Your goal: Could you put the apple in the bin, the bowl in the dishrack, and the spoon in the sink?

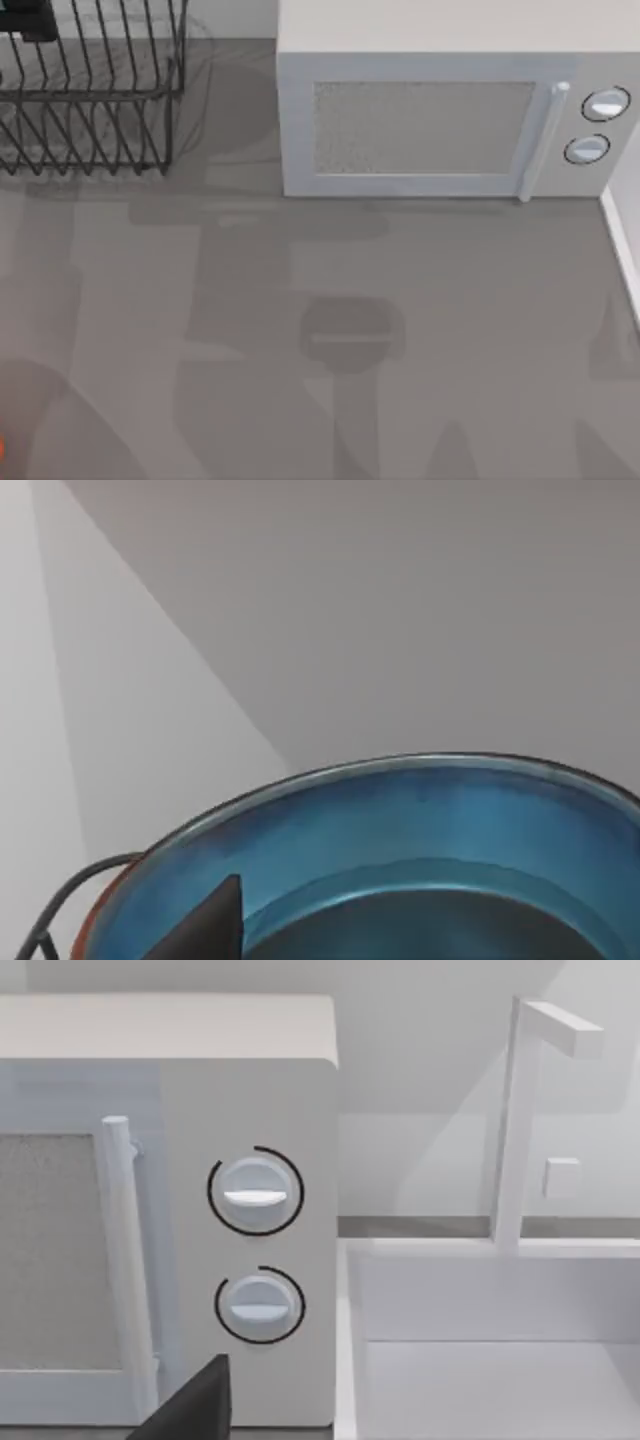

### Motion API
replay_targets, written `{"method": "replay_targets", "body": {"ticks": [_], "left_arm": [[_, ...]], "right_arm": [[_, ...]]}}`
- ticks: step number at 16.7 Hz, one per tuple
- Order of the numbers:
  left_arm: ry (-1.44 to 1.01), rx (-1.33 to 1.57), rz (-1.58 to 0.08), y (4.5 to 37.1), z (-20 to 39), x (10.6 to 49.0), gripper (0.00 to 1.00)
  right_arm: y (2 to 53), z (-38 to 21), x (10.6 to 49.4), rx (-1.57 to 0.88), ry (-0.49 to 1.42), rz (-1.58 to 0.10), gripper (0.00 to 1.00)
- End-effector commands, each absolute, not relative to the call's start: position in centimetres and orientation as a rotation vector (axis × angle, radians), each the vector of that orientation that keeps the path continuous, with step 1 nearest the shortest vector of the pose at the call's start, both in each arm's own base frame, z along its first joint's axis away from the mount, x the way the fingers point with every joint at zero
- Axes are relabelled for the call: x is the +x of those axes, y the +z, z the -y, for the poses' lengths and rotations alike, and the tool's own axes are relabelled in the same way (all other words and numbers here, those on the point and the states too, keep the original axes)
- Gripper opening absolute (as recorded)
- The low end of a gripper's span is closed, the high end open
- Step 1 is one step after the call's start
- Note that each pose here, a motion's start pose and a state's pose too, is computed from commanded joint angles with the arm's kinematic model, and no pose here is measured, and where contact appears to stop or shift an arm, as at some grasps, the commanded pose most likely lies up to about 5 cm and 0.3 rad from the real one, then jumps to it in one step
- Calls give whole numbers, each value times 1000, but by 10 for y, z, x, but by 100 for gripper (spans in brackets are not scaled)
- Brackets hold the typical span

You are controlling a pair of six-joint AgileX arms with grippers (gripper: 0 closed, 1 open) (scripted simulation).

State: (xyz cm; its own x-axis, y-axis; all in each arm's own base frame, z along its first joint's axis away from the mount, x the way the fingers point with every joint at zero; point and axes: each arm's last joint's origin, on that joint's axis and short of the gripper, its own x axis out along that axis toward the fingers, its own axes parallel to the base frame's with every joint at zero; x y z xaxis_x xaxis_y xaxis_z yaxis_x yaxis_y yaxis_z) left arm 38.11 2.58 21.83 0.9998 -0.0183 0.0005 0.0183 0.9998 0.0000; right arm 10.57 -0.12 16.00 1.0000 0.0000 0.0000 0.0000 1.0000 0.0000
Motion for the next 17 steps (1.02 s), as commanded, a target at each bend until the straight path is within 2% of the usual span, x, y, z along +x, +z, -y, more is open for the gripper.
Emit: {"method": "replay_targets", "body": {"ticks": [5,11,14,17], "left_arm": [[-15,-2,-3,238,-22,350,100],[-9,-3,38,273,-10,247,100],[-7,-3,64,267,-5,186,100],[-6,-2,82,242,-2,140,100]], "right_arm": [[160,1,106,0,0,0,100],[160,1,106,0,0,0,100],[160,1,106,0,0,0,100],[160,1,106,0,0,0,100]]}}
